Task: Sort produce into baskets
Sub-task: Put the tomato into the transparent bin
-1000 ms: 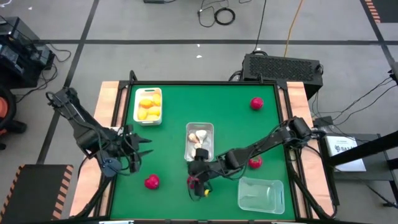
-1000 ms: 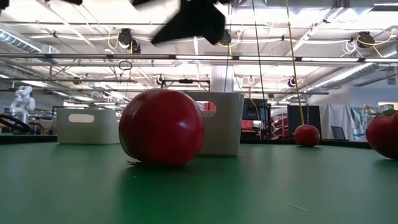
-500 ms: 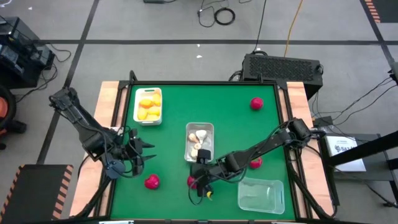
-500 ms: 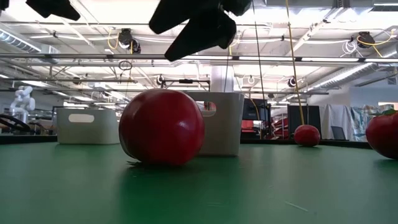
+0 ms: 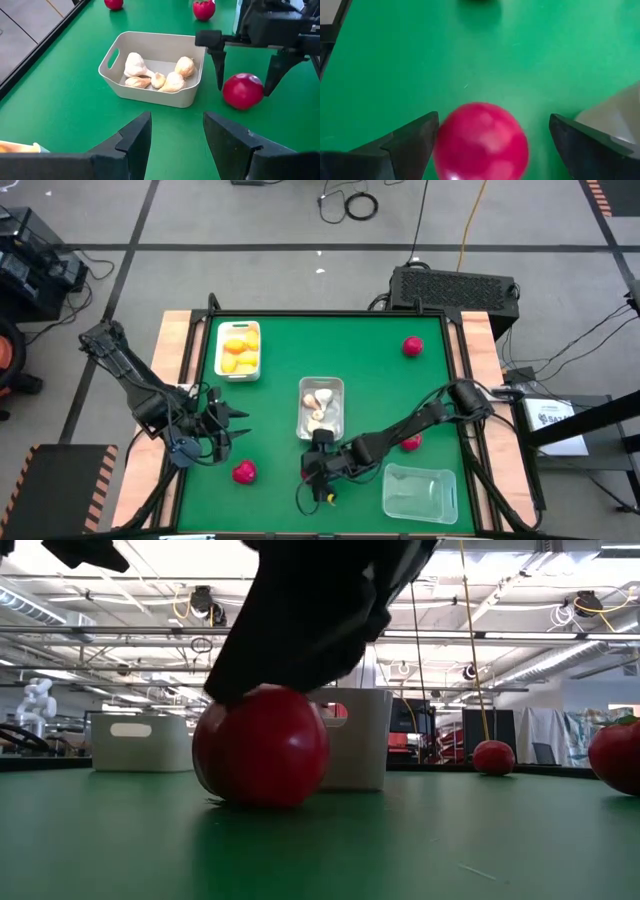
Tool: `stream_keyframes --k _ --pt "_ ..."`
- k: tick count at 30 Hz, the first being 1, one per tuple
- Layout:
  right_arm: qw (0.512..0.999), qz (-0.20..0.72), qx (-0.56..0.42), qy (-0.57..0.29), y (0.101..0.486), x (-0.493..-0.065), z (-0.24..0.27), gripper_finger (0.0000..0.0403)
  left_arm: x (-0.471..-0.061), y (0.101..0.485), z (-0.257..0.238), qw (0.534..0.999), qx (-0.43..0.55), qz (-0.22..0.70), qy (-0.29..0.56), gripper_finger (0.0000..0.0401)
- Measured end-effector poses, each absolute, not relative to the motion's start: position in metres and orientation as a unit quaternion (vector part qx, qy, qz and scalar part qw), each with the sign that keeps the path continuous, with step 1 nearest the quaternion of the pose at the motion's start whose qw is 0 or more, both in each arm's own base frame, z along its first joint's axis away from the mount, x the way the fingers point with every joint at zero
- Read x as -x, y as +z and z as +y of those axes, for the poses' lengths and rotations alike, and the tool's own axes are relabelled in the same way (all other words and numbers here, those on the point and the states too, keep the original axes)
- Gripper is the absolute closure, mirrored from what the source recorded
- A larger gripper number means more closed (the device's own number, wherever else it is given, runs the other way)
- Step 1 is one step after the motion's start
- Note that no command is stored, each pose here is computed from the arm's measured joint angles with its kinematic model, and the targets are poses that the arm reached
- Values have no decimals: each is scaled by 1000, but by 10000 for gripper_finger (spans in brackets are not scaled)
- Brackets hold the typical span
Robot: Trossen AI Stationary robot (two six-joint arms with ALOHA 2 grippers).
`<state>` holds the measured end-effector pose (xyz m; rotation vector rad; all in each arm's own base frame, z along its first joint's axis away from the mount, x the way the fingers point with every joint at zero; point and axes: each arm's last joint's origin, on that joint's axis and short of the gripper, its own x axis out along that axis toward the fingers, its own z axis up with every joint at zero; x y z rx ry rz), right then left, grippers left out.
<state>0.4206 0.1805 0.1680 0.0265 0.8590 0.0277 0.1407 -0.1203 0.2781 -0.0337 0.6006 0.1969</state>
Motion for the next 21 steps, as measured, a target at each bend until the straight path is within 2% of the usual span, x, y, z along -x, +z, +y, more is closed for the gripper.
stream_keyframes --k 11,21 --pt "902 432 -13 -9 145 -423 183 35 -140 278 -120 950 12 298 96 214" --pt "889 453 -66 -15 144 -420 185 72 -140 278 -120 950 12 298 96 214"
